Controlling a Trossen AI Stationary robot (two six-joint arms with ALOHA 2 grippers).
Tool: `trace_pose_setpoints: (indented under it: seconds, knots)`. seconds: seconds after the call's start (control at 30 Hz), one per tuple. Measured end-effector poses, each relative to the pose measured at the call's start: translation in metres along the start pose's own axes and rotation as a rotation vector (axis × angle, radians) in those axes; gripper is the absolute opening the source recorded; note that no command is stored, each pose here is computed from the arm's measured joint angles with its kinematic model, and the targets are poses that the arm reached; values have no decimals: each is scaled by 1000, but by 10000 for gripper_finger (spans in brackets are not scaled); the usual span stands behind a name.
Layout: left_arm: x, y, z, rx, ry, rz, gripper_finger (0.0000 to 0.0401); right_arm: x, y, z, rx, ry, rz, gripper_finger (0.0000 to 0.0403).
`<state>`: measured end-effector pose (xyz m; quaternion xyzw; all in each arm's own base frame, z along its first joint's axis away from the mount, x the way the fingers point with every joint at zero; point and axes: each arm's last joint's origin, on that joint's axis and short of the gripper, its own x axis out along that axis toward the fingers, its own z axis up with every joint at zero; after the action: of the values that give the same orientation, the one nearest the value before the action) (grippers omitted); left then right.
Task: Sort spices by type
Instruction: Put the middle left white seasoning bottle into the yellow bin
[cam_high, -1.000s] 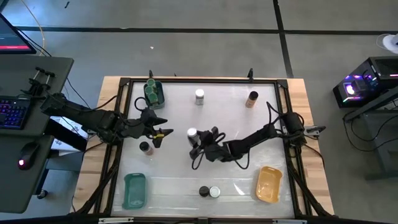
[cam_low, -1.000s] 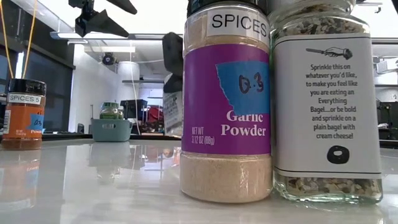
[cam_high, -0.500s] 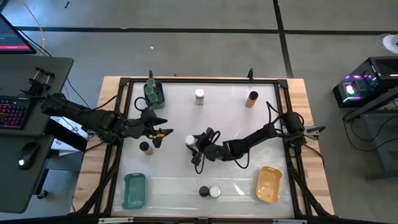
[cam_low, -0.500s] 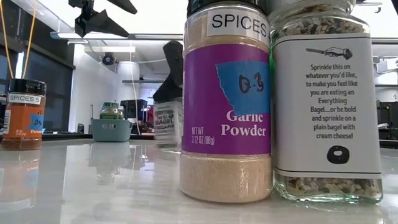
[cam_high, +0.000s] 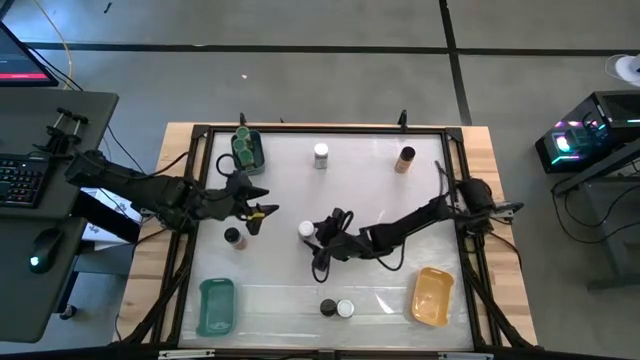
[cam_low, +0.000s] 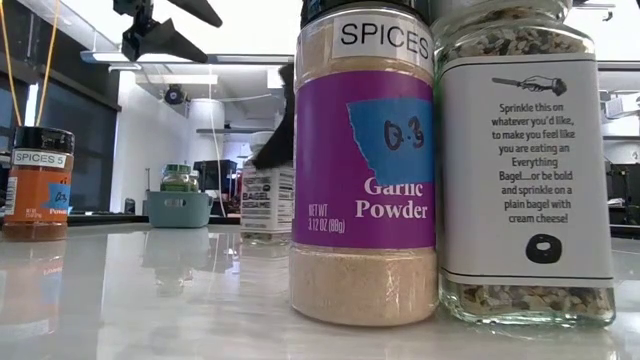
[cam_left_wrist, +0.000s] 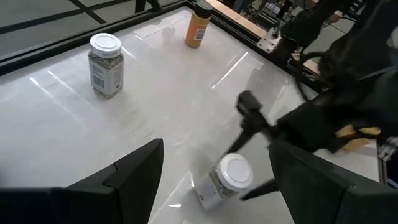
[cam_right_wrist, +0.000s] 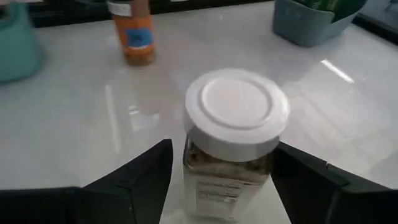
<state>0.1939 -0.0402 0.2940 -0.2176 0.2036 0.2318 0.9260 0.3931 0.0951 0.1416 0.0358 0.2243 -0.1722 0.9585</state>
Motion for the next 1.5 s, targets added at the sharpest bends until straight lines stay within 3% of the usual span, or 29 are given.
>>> trace_pose_setpoints:
  seconds: [0.27, 0.4, 0.53, 0.67, 0.83, 0.97, 1.13, 1.27, 1.5]
  knots:
    - [3, 5, 4, 6, -9, 30, 278, -32, -8, 20, -6, 174, 162, 256]
    - [4, 6, 5, 31, -11, 39, 278, -50, -14, 33, -116, 205, 199, 256]
    - [4, 6, 5, 47, -8, 35, 278, -67, -17, 56, -289, 120, 265, 257]
    - [4, 5, 3, 92, 43, -28, 278, -72, -22, 82, -441, 128, 245, 257]
    - [3, 4, 1, 100, 67, -47, 278, -52, -38, 112, -457, 241, 239, 257]
    - [3, 4, 1, 102, 67, -43, 278, -37, -46, 131, -336, 291, 295, 256]
    - [2, 5, 1, 104, 69, -41, 278, -24, -61, 146, 104, 385, 283, 256]
    - [2, 6, 1, 110, 73, -28, 278, -24, -67, 157, 362, 394, 247, 256]
    - [2, 6, 0, 127, 74, -26, 278, -22, -54, 141, 459, 482, 177, 256]
